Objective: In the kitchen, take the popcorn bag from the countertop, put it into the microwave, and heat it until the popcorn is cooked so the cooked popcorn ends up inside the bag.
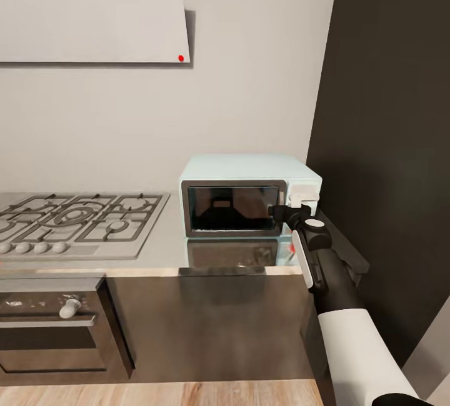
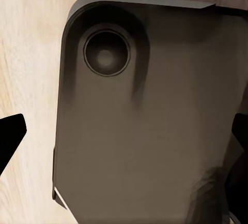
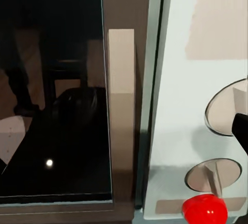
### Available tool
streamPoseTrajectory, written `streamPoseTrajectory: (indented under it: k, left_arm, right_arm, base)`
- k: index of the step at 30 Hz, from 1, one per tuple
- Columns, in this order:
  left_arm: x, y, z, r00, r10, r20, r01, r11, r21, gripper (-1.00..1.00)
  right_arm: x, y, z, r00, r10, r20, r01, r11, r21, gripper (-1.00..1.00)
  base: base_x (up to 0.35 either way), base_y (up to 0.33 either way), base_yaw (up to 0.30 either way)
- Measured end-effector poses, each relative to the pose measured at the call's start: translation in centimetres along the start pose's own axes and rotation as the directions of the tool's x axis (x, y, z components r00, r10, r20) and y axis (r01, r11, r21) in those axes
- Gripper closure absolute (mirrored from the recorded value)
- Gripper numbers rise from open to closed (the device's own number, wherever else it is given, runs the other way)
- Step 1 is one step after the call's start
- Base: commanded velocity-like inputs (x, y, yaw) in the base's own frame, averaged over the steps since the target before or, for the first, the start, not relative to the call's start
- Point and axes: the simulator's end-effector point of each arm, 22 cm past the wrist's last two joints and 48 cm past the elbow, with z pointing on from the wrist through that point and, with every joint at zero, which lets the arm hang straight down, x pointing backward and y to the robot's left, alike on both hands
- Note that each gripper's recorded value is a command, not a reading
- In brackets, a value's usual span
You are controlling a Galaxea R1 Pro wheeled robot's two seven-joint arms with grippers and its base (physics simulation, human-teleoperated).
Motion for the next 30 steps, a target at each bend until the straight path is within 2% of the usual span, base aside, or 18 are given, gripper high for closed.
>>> streamPoseTrajectory:
  k: [20, 30]
  left_arm:
    - [-0.02, 0.13, 0.00, 1.000, 0.000, 0.000, 0.000, 1.000, -0.002, -1.00]
    - [-0.02, 0.14, 0.01, 1.000, 0.000, 0.001, 0.000, 1.000, -0.002, -1.00]
  right_arm:
    - [0.02, -0.02, -0.01, 1.000, -0.001, -0.001, 0.001, 1.000, 0.001, -1.00]
    - [0.26, 0.01, -0.68, 1.000, 0.013, 0.006, -0.013, 1.000, -0.005, -1.00]
  base:
    - [0.052, 0.000, 0.000]
    - [0.033, 0.000, 0.000]
